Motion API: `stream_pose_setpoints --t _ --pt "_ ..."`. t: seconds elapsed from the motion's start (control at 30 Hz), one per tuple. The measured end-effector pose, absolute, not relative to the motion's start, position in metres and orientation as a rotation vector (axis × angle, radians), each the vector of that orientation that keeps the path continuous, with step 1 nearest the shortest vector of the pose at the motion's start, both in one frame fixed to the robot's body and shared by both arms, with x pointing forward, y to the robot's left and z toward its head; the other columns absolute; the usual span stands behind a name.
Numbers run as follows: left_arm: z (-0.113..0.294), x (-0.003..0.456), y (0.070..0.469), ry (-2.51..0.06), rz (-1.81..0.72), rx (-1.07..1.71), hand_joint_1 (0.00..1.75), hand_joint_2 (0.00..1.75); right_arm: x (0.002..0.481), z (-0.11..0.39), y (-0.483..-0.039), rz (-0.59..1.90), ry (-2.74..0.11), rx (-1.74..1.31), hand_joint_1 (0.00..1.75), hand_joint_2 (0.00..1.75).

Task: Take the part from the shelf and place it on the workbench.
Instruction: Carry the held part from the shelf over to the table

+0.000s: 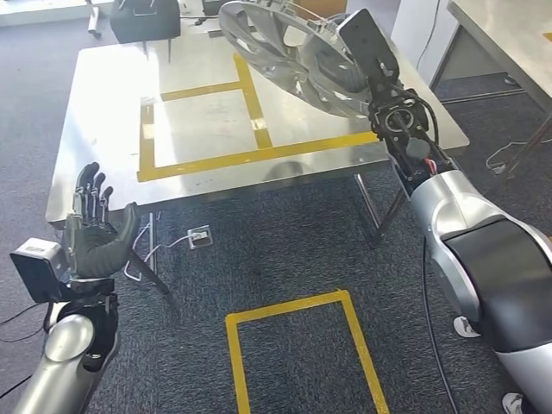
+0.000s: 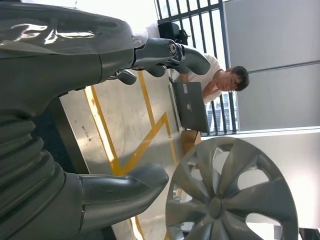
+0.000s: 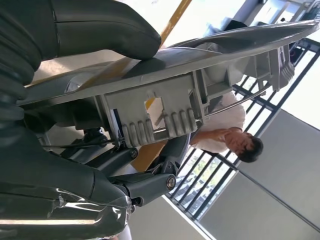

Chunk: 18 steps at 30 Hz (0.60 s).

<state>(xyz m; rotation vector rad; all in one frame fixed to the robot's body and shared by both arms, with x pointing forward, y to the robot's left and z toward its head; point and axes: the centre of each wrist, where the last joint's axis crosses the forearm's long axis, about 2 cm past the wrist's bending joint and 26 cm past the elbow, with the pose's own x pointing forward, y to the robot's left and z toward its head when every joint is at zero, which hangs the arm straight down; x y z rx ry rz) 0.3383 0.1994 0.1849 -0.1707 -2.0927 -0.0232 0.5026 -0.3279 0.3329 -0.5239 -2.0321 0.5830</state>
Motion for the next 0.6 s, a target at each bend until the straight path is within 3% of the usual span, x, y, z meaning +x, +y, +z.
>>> stream_pose_setpoints --t 0.6 --pt "0.1801 0.3383 0.1987 -2.086 -0.031 -0.178 0.0 1.75 0.5051 0.3304 -0.3367 0.582 -1.957 -0.592 1.75 1.75"
